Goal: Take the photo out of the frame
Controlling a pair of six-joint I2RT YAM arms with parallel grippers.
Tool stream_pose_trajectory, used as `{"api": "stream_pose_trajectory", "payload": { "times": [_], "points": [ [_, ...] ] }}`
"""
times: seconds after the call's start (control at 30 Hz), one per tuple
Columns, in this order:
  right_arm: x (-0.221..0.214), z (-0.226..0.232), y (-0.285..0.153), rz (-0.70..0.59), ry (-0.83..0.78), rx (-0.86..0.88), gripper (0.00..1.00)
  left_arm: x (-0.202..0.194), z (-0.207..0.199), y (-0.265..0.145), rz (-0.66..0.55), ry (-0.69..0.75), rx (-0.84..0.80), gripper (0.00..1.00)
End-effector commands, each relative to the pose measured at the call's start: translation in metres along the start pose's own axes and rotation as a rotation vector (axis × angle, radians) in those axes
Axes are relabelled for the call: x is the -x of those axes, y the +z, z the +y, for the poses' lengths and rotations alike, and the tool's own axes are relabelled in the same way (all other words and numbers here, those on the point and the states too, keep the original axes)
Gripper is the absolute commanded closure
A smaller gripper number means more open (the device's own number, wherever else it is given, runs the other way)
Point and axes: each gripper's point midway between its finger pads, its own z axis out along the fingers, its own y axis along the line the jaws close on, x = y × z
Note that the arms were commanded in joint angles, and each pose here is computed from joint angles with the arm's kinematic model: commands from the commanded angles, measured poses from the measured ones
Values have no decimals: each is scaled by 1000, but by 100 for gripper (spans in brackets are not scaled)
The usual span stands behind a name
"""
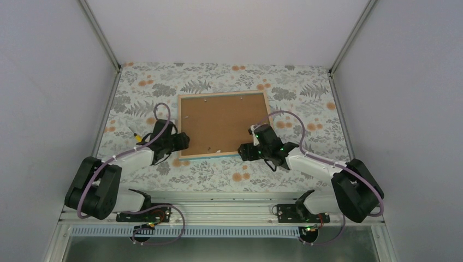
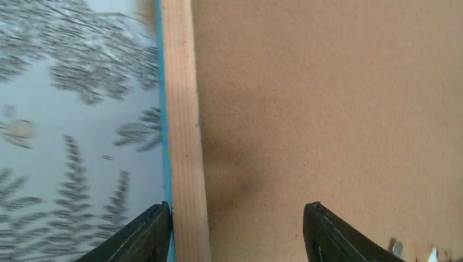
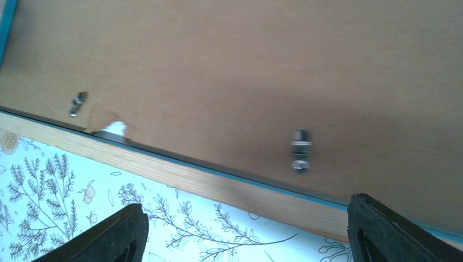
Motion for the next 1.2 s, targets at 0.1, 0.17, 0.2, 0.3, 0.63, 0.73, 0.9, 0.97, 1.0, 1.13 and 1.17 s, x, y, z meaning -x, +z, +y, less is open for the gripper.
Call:
{"api": "stream_pose_trajectory", "payload": {
  "times": [0.1, 0.17, 0.2, 0.3, 0.63, 0.73, 0.9, 0.97, 1.0, 1.13, 1.17],
  "points": [
    [12, 12, -12, -65, -21, -6, 18, -13, -55, 5, 6, 89, -86, 40],
    [11, 13, -13, -66, -24, -5, 17, -20, -65, 8, 16, 108, -88, 40],
    [11, 12, -14, -67, -25, -6, 17, -22, -71, 9, 20, 116, -93, 40],
    [8, 12, -16, -73, -27, -6, 17, -32, -89, 12, 33, 146, -108, 40],
    [6, 14, -27, -110, -59, 9, 12, -34, -84, 7, -11, 128, -7, 40],
    [7, 18, -29, -117, -73, 18, 11, -38, -78, 11, -1, 120, 19, 41],
    [5, 21, -27, -113, -96, 15, 10, -40, -78, 21, 23, 128, 37, 49],
    [4, 21, -25, -108, -110, 3, 10, -41, -79, 24, 30, 130, 39, 53],
    [3, 21, -24, -104, -119, -2, 10, -41, -79, 25, 31, 133, 39, 54],
    [1, 26, -19, -94, -167, -4, 6, -41, -80, 27, 37, 138, 42, 64],
    [1, 28, -18, -94, -181, -7, 6, -40, -79, 27, 34, 138, 45, 67]
  ]
}}
